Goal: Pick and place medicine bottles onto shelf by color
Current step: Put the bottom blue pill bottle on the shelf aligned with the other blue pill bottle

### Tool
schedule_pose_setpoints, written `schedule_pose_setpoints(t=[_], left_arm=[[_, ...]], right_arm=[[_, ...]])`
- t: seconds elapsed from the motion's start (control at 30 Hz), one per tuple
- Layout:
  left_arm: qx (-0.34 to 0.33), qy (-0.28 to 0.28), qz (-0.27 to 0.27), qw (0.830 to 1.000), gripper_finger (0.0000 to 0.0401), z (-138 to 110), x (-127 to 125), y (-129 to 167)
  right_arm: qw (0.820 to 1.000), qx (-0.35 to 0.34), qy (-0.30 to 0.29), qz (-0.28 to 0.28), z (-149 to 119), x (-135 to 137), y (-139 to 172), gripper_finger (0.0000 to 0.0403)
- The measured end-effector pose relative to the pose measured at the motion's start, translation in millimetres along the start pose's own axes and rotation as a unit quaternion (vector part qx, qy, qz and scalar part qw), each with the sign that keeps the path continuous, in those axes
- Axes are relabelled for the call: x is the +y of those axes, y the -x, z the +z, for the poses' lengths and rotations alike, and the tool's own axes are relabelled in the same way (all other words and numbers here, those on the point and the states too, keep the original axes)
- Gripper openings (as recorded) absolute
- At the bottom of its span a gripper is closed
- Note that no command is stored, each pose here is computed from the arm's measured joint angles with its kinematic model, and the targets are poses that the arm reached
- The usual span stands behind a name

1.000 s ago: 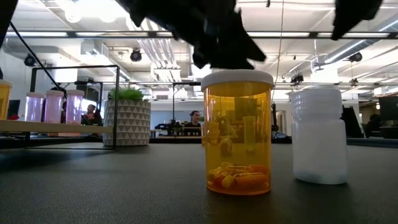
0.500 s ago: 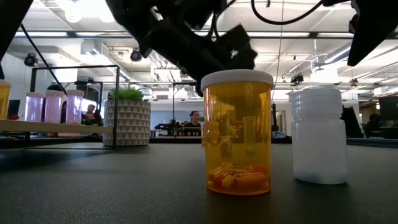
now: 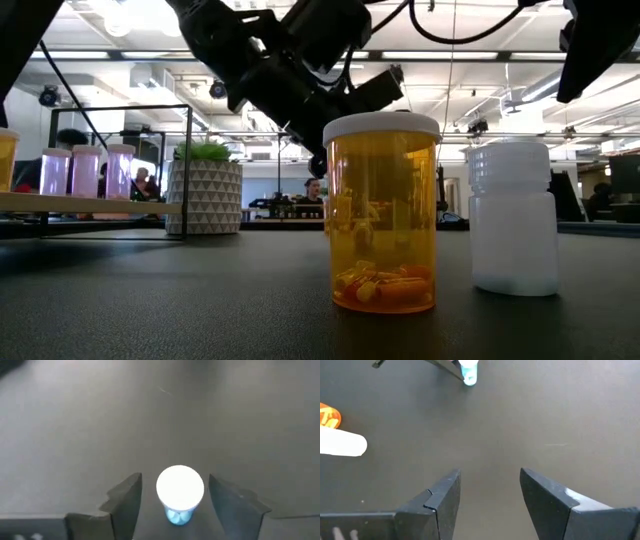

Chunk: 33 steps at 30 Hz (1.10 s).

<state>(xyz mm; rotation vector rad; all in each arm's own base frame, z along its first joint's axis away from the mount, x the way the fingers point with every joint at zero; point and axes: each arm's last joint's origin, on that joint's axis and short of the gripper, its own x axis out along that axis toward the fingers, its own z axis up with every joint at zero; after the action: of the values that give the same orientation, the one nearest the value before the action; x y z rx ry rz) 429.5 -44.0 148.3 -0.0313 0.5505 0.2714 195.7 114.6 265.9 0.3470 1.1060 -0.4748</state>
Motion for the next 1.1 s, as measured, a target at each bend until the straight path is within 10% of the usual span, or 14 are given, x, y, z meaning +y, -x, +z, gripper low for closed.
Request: schedule_pose_setpoints(t=[0.7,1.1], left_arm=[[-0.013,0.005,-0.007,1.000,0.0105,11.1,0.8,9.7],[0.015,0.058,-0.036,0.998,0.0107,49.8,-30.8,127.0]], right_arm=[[1.000,-0.011,0.007,-0.006,0.6,-0.3,-0.1,0.0194],[0.998,-0.010,0.059,-0.010,0.4,-0.9,0.0,0.0194]])
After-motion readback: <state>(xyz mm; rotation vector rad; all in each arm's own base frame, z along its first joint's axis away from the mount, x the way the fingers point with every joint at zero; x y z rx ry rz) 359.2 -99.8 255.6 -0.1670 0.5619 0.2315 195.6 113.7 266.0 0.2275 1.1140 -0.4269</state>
